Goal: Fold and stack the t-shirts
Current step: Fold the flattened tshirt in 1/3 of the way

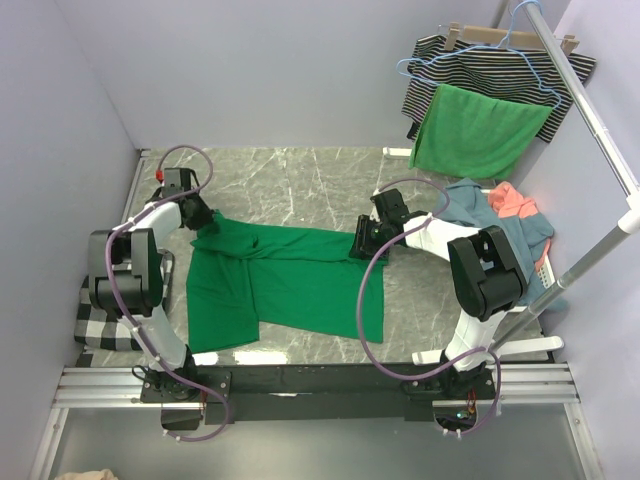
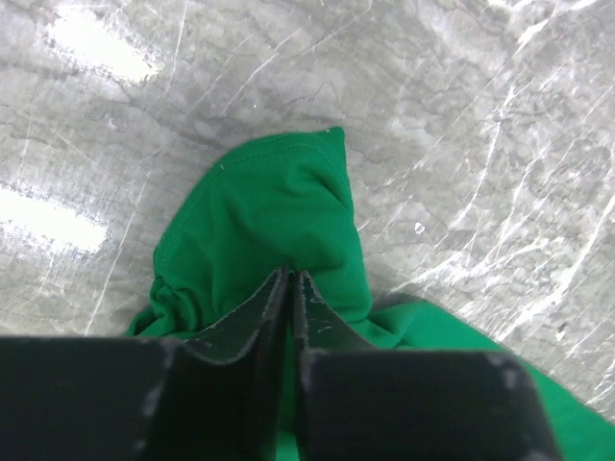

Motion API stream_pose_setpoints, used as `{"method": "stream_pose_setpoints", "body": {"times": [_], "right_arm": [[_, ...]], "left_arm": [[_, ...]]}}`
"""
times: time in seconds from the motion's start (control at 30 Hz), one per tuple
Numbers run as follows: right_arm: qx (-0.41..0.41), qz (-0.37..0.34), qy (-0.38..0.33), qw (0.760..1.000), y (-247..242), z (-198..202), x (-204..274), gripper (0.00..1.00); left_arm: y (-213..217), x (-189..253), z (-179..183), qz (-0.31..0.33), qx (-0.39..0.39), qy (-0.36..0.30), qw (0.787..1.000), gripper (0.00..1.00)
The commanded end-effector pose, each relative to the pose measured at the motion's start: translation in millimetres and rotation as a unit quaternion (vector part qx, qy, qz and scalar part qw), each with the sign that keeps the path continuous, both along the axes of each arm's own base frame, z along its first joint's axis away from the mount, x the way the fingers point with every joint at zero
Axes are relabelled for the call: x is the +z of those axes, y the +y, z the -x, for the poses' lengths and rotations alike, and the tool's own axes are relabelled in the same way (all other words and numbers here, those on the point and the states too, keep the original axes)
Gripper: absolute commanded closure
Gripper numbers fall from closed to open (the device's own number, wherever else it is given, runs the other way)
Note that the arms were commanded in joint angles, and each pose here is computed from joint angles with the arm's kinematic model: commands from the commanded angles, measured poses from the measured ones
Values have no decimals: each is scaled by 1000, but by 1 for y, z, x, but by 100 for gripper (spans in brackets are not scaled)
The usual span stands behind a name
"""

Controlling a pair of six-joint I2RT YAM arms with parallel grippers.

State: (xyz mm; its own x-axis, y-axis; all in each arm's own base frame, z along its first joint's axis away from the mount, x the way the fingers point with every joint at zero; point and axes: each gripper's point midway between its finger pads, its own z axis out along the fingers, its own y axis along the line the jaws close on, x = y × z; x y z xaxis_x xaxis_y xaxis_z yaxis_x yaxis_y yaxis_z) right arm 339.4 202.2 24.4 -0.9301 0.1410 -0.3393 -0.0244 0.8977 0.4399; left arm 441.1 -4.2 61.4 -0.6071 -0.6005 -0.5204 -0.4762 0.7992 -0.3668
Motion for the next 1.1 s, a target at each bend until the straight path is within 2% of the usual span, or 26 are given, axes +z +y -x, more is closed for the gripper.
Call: {"method": "stream_pose_setpoints", "body": {"times": [0.0, 0.03, 0.07, 0.3, 0.47, 0.73, 0.9, 1.07], "right_arm": [[16, 10, 22, 1000, 2, 10, -9, 52], [16, 10, 23, 1000, 2, 10, -10, 52], [17, 11, 23, 1000, 2, 10, -10, 52], [13, 12, 25, 1000, 1, 12, -12, 52], [10, 15, 24, 1000, 0, 12, -12, 52], [0, 36, 16, 999, -9, 10, -13, 52], [-3, 37, 18, 999, -11, 14, -14, 52], [-4, 36, 17, 999, -12, 18, -12, 52]], "left_arm": [[-5, 6, -9, 11, -11, -17, 1000, 91], [-7, 6, -9, 13, -15, -17, 1000, 93], [-8, 6, -10, 16, -18, -17, 1000, 99], [-23, 24, -9, 49, -53, -35, 997, 99], [-33, 62, 1, 62, -77, -65, 993, 99], [-25, 104, 33, 24, -85, -79, 993, 99], [-26, 106, 53, 25, -94, -69, 993, 99], [-28, 91, 94, 24, -100, -25, 994, 99]]}}
